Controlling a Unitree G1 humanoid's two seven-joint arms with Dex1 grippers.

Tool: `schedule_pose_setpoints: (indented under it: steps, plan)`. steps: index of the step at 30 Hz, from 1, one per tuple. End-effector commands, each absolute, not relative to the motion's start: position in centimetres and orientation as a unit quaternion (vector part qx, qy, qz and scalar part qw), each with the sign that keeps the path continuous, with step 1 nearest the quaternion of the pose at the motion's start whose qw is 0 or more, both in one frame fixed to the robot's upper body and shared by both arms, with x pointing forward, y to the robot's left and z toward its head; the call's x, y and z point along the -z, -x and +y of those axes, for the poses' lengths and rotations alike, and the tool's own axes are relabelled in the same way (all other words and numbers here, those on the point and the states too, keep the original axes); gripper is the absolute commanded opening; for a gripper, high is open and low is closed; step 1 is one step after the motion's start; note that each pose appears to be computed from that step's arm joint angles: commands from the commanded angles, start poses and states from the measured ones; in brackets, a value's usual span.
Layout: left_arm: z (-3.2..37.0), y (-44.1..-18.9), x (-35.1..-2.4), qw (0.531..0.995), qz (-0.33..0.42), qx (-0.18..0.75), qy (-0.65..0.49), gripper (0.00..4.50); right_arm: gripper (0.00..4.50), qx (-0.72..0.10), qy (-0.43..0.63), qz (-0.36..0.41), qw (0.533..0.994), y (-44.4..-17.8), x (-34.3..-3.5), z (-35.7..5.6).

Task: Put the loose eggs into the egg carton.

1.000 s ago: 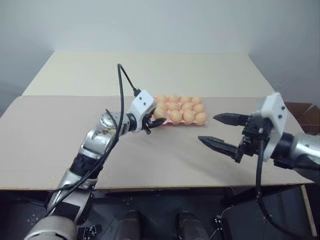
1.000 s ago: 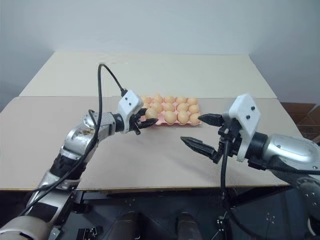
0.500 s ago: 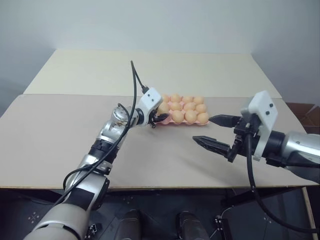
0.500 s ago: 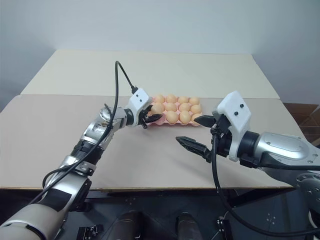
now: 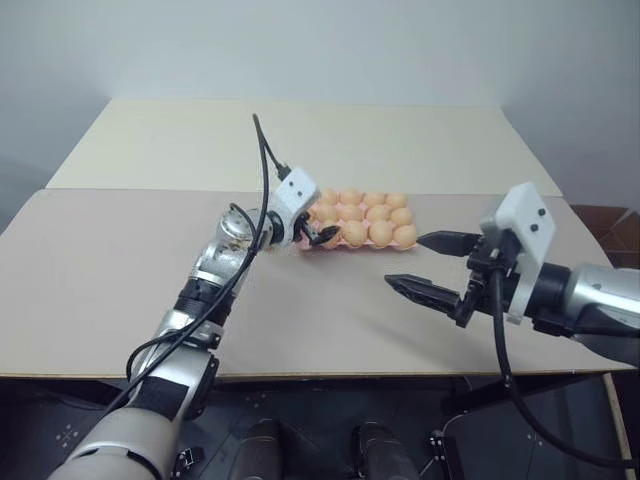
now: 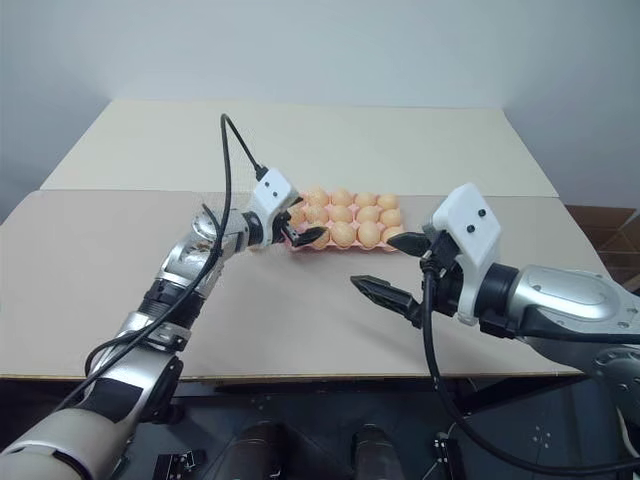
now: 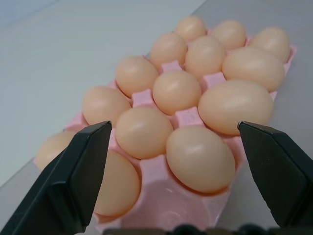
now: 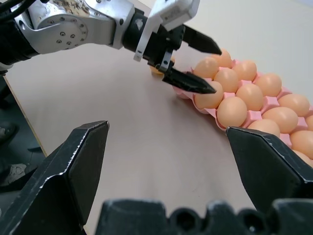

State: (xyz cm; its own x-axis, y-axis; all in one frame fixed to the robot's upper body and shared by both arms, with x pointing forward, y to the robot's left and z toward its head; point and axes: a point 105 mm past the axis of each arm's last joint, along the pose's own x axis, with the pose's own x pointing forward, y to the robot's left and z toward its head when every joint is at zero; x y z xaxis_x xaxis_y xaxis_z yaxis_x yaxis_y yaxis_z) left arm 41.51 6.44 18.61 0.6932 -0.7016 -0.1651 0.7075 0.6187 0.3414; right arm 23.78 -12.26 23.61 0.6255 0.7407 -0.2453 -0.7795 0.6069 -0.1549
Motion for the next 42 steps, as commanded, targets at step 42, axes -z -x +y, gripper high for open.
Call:
schedule_pose_setpoints:
  steps: [42]
  plan:
    - [18.2,-33.2,-15.0,0.975,0.091,0.184,-0.088,4.48,4.5,-0.478,0.192,-0.017,0.857,-22.9,-24.4,-10.2]
